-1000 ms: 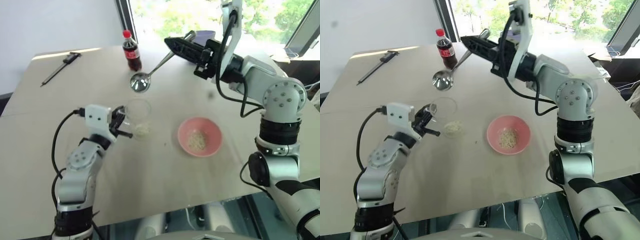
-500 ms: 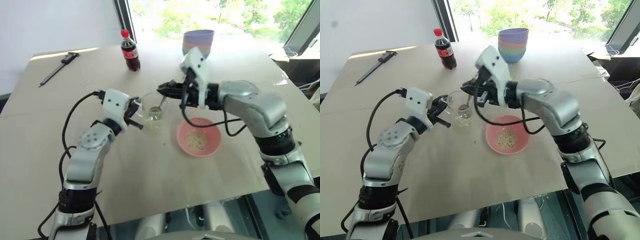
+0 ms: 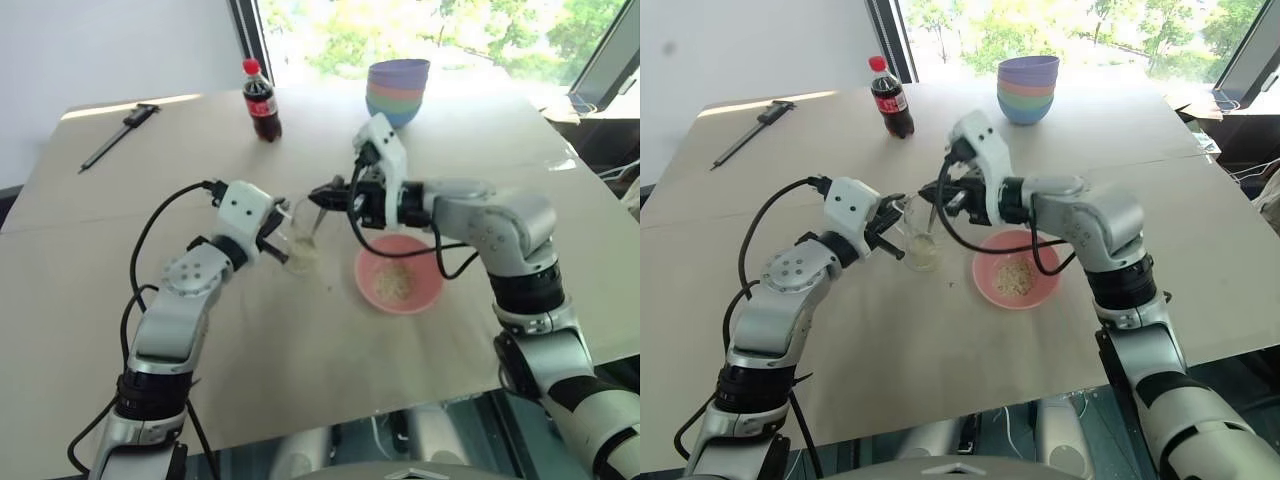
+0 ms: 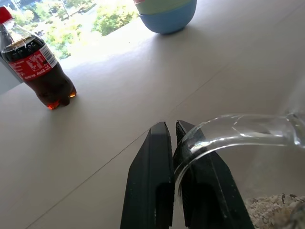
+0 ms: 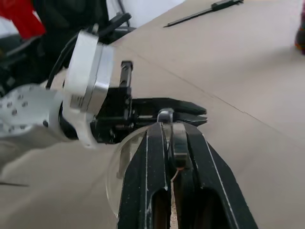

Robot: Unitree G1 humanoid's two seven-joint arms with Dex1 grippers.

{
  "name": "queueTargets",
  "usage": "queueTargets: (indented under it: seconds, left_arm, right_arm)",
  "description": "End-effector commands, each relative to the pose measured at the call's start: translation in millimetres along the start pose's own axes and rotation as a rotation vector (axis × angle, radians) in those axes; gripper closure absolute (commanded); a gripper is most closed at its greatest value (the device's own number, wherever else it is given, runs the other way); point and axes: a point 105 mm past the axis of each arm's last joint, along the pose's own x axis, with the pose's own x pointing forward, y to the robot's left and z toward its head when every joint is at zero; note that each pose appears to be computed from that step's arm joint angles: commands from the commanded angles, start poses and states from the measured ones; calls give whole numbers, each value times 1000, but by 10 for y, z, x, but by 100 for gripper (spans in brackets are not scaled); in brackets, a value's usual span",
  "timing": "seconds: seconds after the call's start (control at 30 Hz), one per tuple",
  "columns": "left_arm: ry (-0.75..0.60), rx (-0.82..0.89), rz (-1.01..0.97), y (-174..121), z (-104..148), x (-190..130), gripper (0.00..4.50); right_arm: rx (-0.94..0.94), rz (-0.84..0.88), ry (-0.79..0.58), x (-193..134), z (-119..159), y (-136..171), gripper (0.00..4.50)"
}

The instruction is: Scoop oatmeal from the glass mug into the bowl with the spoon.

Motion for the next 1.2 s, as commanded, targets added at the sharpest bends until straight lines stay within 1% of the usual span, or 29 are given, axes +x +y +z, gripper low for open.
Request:
queueTargets:
  seconds: [0.03, 0.23, 0.33, 0.47, 0.7, 0.83, 0.93, 1.03, 1.2]
  left_arm:
    - [-50, 47, 0, -2, 123, 4, 445]
    - [-60, 42, -14, -47, 126, 55, 445]
    - [-66, 39, -17, -56, 130, 76, 445]
    - [-70, 38, -23, -65, 127, 102, 445]
    - [-70, 37, -31, -69, 103, 129, 445]
    - [-77, 30, -31, -80, 106, 141, 445]
    - [-86, 14, -24, -89, 93, 153, 445]
    - [-84, 14, -23, -117, 46, 145, 445]
    - [-87, 24, -27, -154, 23, 151, 445]
  right_arm:
    - [31, -18, -67, -78, 273, -33, 450]
    - [22, -61, -113, -155, 434, -104, 450]
    - [26, -73, -126, -184, 467, -123, 450]
    - [69, -77, -134, -229, 474, -138, 450]
    - [50, -83, -139, -310, 510, -134, 450]
    - [66, -96, -122, -345, 462, -158, 450]
    - [112, -127, -121, -393, 443, -234, 450]
    - [170, -128, -150, -450, 501, -258, 450]
    - [150, -148, -153, -552, 496, -279, 450]
